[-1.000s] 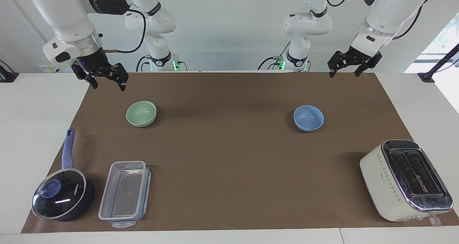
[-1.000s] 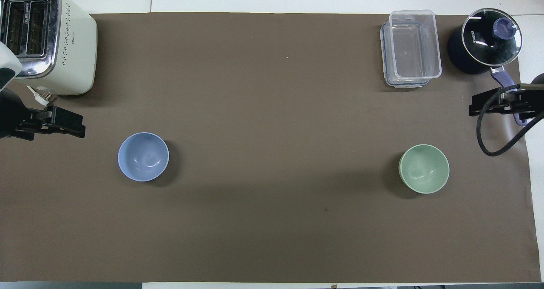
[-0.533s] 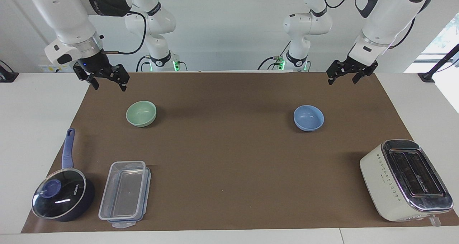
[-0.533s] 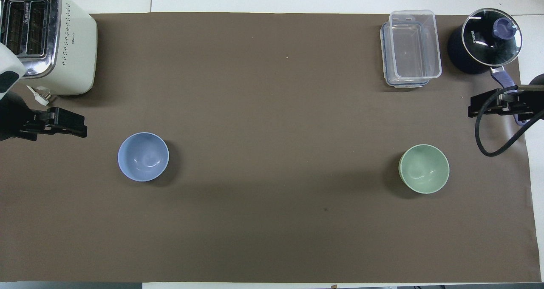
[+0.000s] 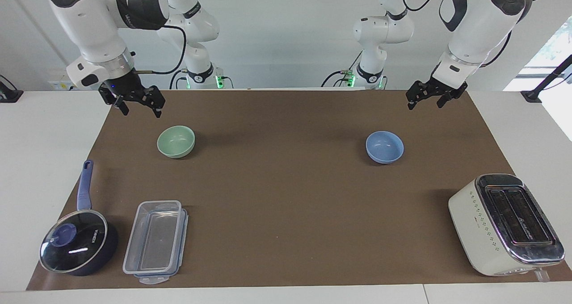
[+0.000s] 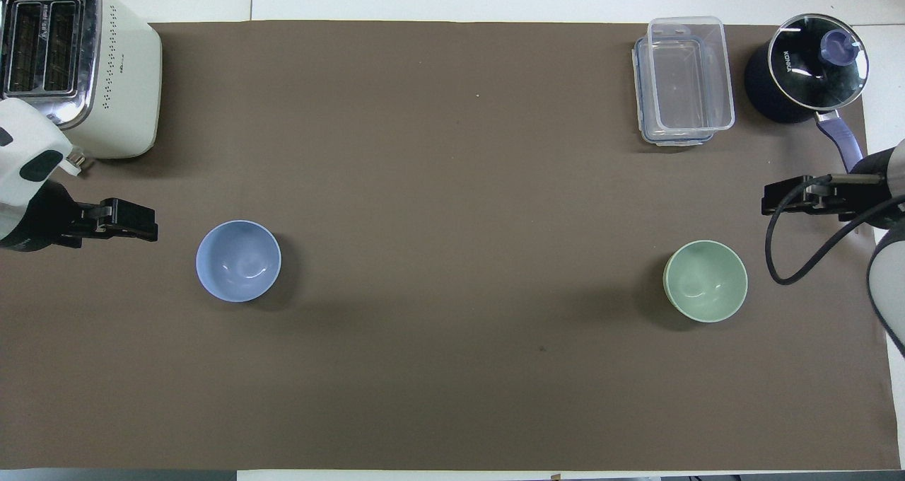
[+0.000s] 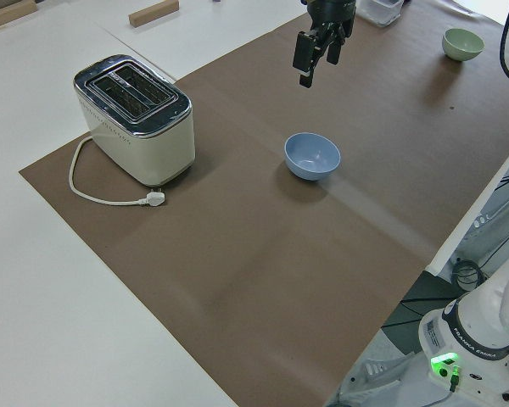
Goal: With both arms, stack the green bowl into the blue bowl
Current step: 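Reach the left gripper to the blue bowl while the right gripper reaches the green bowl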
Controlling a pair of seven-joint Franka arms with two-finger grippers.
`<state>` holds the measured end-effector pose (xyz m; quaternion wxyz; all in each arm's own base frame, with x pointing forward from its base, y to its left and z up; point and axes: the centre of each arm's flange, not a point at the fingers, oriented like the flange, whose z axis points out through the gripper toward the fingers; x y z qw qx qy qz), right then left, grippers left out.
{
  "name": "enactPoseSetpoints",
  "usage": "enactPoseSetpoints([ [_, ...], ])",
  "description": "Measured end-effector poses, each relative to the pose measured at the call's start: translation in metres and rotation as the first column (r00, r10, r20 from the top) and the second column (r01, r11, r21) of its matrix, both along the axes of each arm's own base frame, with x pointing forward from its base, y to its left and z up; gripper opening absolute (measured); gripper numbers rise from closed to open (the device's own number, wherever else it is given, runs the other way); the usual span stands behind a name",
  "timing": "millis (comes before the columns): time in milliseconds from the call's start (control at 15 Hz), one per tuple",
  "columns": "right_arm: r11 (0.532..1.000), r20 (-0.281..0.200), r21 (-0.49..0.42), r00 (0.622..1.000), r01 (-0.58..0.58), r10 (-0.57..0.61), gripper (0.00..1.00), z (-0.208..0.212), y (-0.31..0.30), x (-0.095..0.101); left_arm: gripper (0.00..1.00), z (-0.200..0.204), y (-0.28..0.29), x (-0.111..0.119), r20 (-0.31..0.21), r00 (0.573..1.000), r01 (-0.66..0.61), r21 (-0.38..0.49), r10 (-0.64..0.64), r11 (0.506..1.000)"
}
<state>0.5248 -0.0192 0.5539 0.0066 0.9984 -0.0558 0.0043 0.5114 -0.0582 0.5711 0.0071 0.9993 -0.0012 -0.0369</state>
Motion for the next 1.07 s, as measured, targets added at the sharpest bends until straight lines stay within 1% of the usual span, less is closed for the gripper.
enactPoseSetpoints([
  [133,1.0,0.01,0.003,1.0,-0.008,0.008,1.0,-0.027,-0.002,-0.016,1.0,-0.005,0.003,0.001,-0.002,1.0,0.019,-0.002,-0.019,1.0],
  [267,1.0,0.011,0.007,1.0,-0.01,0.01,1.0,-0.047,-0.005,-0.034,1.0,-0.029,0.011,0.004,0.007,0.999,0.043,-0.005,-0.043,0.999],
  [467,1.0,0.032,0.009,0.999,-0.024,0.024,1.0,-0.077,-0.017,-0.057,1.0,-0.106,0.021,0.007,0.011,0.997,0.083,-0.009,-0.082,0.997],
  [667,0.999,0.024,0.011,0.999,-0.037,0.037,1.0,-0.109,-0.028,-0.072,0.97,-0.175,0.021,0.011,-0.007,0.992,0.129,-0.014,-0.129,0.992],
  [733,0.999,0.025,0.01,0.999,-0.044,0.044,1.0,-0.118,-0.03,-0.075,0.92,-0.188,0.02,0.014,-0.013,0.99,0.14,-0.016,-0.14,0.99],
  [933,0.997,0.032,0.007,0.996,-0.082,0.082,1.0,-0.145,-0.038,-0.083,0.89,-0.205,0.017,0.017,-0.028,0.987,0.158,-0.019,-0.158,0.987],
  [1000,0.996,0.032,0.007,0.995,-0.092,0.091,0.99,-0.154,-0.044,-0.086,0.84,-0.206,0.016,0.015,-0.032,0.986,0.165,-0.02,-0.166,0.986],
  [1067,0.995,0.031,0.006,0.994,-0.1,0.1,0.99,-0.163,-0.05,-0.089,0.84,-0.209,0.015,0.013,-0.038,0.984,0.173,-0.021,-0.174,0.985],
])
